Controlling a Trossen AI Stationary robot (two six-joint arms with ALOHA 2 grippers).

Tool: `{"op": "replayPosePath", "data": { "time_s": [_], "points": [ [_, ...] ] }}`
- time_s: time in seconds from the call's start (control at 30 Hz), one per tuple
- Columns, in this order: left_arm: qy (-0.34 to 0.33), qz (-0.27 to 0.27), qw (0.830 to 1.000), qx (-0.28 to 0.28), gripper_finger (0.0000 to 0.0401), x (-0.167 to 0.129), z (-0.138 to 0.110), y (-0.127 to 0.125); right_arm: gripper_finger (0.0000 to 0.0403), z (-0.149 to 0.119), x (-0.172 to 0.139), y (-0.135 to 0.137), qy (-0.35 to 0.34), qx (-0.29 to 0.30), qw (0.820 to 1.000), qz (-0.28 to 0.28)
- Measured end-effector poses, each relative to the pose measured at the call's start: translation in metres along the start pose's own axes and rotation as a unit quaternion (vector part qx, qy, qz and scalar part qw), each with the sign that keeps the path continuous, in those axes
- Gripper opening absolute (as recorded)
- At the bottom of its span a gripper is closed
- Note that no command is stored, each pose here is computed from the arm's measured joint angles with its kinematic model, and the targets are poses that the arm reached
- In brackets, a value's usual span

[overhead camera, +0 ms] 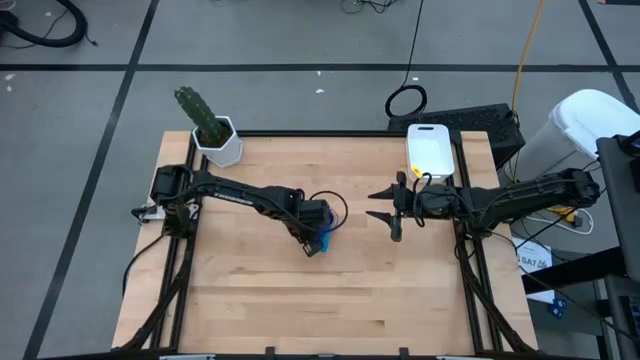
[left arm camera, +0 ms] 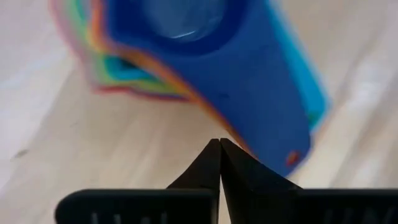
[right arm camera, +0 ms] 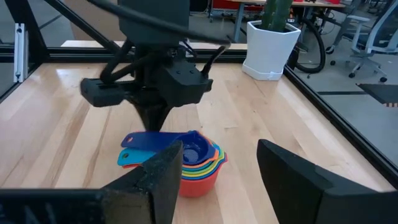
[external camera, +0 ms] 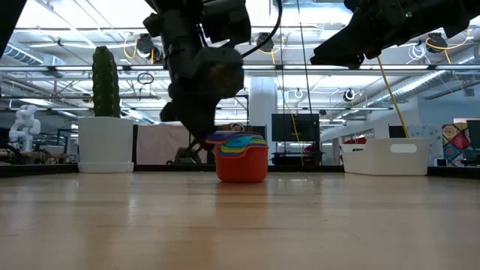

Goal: Nest measuring cups in basket
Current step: Adjust the stacked measuring cups on the table

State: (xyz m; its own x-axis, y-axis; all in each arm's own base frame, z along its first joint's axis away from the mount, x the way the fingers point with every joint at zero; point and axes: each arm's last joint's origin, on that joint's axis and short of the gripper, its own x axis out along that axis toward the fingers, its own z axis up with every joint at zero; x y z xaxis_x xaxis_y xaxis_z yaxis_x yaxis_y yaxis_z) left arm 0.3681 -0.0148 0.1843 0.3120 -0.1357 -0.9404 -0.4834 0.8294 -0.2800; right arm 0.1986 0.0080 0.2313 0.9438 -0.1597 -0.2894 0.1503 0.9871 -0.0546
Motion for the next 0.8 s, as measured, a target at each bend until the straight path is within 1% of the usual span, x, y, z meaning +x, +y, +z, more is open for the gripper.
{"op": "replayPosePath", "data": {
  "time_s": [0.07, 0.13, 0.37, 0.57, 0.7, 0.8],
  "points": [
    [-0.006, -0.016, 1.0, 0.007, 0.0015, 0.0, 0.001, -0.004, 0.0199, 0.0, 0.0, 0.0, 0.0, 0.0, 1.0, 0.0],
    [-0.007, -0.02, 1.0, 0.009, 0.0017, 0.0, 0.0, -0.006, 0.0199, 0.0, 0.0, 0.0, 0.0, 0.0, 1.0, 0.0],
    [0.016, -0.003, 1.0, 0.003, 0.0004, 0.0, -0.004, -0.002, 0.0199, 0.0, 0.0, 0.0, 0.0, 0.0, 1.0, 0.0],
    [0.018, -0.013, 1.0, 0.001, 0.0027, 0.0, -0.004, -0.003, 0.0199, 0.0, 0.0, 0.0, 0.0, 0.0, 1.0, 0.0],
    [0.055, -0.03, 0.998, -0.005, 0.0043, -0.001, -0.007, -0.001, 0.0199, 0.0, 0.0, 0.0, 0.0, 0.0, 1.0, 0.0],
    [0.083, -0.012, 0.996, -0.017, 0.0048, -0.006, -0.011, 0.006, 0.0199, 0.0, 0.0, 0.0, 0.0, 0.0, 1.0, 0.0]
  ]
}}
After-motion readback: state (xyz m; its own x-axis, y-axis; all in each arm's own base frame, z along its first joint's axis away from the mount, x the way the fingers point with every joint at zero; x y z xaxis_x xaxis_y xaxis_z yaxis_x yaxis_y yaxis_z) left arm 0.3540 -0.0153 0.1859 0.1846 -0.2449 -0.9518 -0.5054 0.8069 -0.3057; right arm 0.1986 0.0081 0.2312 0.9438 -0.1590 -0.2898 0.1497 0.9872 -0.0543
